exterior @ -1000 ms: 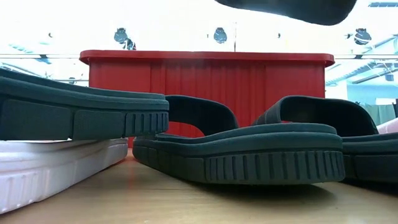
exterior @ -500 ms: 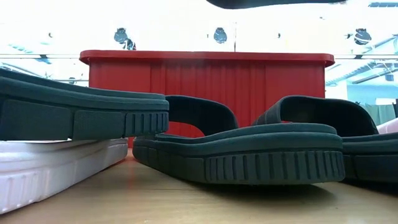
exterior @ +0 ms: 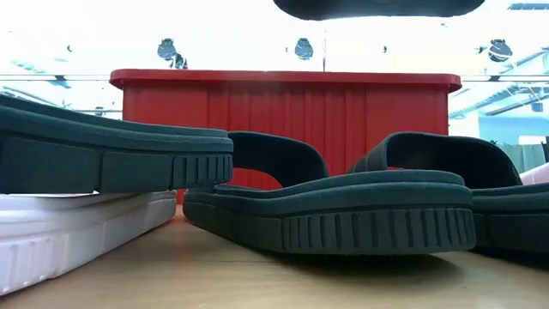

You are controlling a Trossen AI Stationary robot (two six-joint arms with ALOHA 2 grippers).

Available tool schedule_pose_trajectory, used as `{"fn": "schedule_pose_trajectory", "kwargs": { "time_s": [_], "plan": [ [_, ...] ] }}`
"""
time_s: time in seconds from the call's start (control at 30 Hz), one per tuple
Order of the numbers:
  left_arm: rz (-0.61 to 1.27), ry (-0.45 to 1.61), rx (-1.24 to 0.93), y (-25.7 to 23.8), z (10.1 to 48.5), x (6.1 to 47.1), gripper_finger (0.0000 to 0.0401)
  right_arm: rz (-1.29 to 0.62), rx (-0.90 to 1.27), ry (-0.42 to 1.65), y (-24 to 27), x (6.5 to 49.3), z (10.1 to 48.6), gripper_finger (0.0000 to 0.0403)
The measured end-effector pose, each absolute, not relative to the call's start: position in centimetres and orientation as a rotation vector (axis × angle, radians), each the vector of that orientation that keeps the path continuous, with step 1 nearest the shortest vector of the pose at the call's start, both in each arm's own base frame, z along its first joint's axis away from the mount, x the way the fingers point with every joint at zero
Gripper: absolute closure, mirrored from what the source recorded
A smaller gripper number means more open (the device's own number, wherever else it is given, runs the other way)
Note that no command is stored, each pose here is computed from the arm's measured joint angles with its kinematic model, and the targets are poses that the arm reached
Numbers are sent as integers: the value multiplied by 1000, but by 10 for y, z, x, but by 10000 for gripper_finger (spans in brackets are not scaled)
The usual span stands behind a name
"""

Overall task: Pick and place slides into bin
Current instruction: Put the black slipper into the red bin

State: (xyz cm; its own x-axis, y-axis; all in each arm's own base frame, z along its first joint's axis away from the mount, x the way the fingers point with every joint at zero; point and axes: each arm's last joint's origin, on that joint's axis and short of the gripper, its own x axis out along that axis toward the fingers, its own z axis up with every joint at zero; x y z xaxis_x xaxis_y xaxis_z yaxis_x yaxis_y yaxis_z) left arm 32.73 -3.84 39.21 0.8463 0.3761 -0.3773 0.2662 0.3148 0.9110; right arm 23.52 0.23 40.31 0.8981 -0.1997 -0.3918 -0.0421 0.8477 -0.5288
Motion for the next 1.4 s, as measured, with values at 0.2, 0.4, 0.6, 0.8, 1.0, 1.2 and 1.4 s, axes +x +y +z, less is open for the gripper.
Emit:
{"fn": "schedule_pose_trajectory", "kwargs": {
  "time_s": [0.2, 0.4, 0.6, 0.8, 1.0, 1.2, 1.4],
  "plan": [
    [160, 660, 1280, -35, 391, 326, 391, -111, -565, 472, 2, 235, 402, 255],
    [259, 703, 1236, -30, 392, 325, 392, -179, -587, 530, -1, 231, 399, 204],
    [368, 774, 1182, -15, 390, 323, 388, -306, -633, 628, -5, 222, 396, 189],
    [447, 891, 1070, 6, 381, 317, 394, -428, -680, 665, -9, 211, 400, 194],
    [637, 941, 861, 36, 376, 310, 392, -491, -696, 660, -10, 202, 405, 189],
    [889, 899, 563, 66, 373, 301, 390, -490, -691, 648, -11, 198, 407, 192],
    [989, 818, 272, 83, 369, 294, 394, -490, -690, 647, -11, 199, 407, 194]
  ]
}}
